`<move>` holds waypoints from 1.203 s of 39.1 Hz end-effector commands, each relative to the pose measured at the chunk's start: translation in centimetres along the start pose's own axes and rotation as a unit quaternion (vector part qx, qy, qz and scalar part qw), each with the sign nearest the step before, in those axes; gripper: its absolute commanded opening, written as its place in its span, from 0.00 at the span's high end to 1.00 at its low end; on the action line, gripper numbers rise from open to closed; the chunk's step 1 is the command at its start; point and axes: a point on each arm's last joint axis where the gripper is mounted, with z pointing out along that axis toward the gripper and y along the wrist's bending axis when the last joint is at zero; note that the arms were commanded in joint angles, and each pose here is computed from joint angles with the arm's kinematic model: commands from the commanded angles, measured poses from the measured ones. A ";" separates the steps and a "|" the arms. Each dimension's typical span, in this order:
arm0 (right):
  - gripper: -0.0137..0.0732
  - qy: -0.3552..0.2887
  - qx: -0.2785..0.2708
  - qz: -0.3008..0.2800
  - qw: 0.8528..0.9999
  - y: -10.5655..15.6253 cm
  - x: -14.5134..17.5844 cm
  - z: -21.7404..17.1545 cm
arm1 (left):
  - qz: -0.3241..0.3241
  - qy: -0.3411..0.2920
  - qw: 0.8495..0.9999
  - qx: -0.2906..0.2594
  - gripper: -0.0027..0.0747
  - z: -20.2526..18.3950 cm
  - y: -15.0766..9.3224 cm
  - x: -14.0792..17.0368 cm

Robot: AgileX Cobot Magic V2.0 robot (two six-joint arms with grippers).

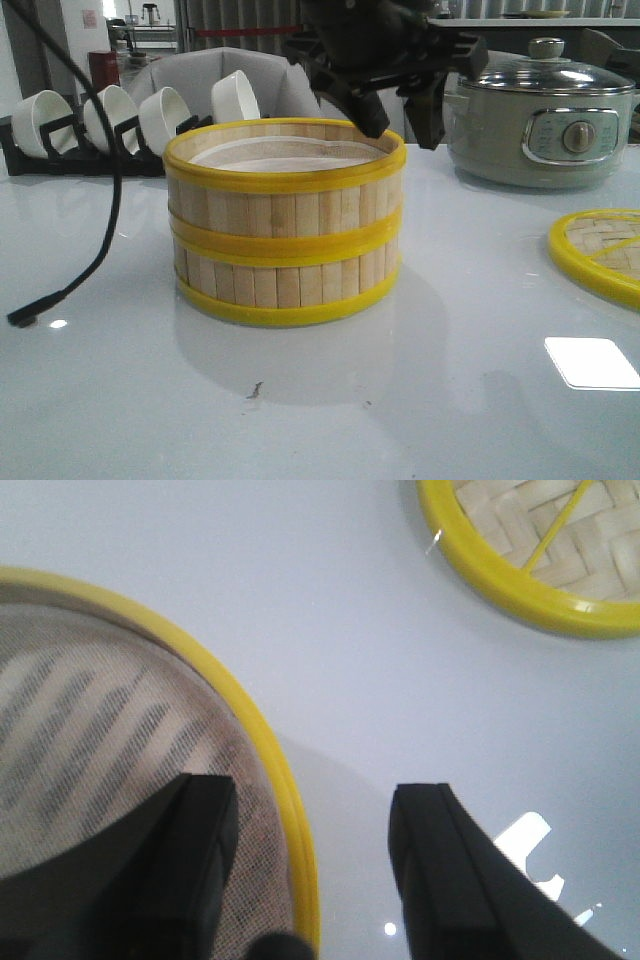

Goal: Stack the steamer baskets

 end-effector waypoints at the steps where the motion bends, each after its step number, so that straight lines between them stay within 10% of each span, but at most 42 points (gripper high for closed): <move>1: 0.37 -0.051 -0.007 -0.010 0.999 0.2 -1.7 -0.4 | 0.007 -0.077 0.997 -0.001 0.42 -5.1 -0.5 -3.0; 5: 0.37 -0.051 -0.007 -0.010 0.999 0.2 -1.7 -0.4 | 0.025 -0.091 0.995 -0.024 0.50 -7.1 -0.2 -4.1; 10: 0.37 -0.050 -0.007 -0.010 0.999 0.2 -1.6 -0.4 | 0.040 -0.121 0.989 -0.069 0.89 -10.4 1.2 -5.3; 29: 0.37 -0.057 -0.009 -0.009 0.998 0.2 -1.8 -0.4 | -0.141 -0.245 0.921 -0.267 0.85 -30.7 15.8 0.0; 40: 0.37 -0.061 -0.015 0.001 0.998 0.3 -1.8 -0.4 | -0.187 -0.292 0.878 -0.331 0.85 -36.4 14.7 8.4; 47: 0.37 -0.060 -0.026 0.024 0.998 0.5 -1.8 -0.4 | -0.176 -0.284 0.878 -0.342 0.85 -35.2 12.5 13.8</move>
